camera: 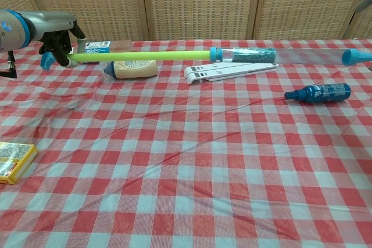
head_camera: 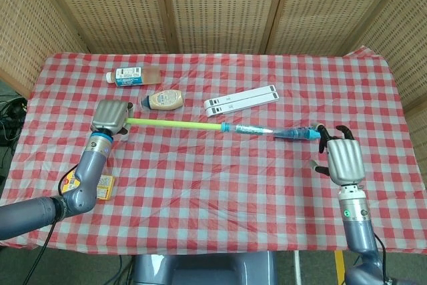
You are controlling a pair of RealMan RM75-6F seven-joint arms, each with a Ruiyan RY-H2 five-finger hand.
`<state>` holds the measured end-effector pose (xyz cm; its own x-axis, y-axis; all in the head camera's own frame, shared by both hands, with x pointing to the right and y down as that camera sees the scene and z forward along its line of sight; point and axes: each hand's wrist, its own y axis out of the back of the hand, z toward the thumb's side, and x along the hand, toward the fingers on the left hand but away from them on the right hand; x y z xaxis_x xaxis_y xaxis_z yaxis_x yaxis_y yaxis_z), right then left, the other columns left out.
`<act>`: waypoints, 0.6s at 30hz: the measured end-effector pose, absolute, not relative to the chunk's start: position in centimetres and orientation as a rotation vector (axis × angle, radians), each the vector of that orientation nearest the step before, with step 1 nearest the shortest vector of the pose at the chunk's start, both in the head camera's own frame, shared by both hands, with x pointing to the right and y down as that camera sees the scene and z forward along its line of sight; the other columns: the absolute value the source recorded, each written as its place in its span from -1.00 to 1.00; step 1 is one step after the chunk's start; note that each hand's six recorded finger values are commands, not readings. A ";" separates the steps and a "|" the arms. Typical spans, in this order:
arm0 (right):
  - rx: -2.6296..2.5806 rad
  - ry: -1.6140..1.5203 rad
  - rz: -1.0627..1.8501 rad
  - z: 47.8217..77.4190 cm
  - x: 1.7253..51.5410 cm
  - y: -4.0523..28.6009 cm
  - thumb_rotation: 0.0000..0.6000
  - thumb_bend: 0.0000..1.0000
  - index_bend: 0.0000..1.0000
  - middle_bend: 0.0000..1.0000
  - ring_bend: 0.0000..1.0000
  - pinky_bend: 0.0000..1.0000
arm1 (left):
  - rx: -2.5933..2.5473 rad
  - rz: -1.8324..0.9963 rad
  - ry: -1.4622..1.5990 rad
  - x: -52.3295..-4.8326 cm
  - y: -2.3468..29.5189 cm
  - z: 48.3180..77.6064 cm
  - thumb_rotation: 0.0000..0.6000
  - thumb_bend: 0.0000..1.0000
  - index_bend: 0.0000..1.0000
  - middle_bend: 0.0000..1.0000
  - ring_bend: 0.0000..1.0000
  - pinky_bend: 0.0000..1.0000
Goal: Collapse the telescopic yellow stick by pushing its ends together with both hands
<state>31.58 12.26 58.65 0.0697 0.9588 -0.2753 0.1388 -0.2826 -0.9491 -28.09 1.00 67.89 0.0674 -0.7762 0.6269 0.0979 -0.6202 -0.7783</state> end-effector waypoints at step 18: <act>-1.631 -1.070 1.369 58.5 27.4 9.4 1.00 -0.29 -0.18 1.00 0.97 0.00 | -1.613 -1.663 0.689 -28.7 2.1 65.0 1.00 -0.07 0.51 0.76 0.62 0.39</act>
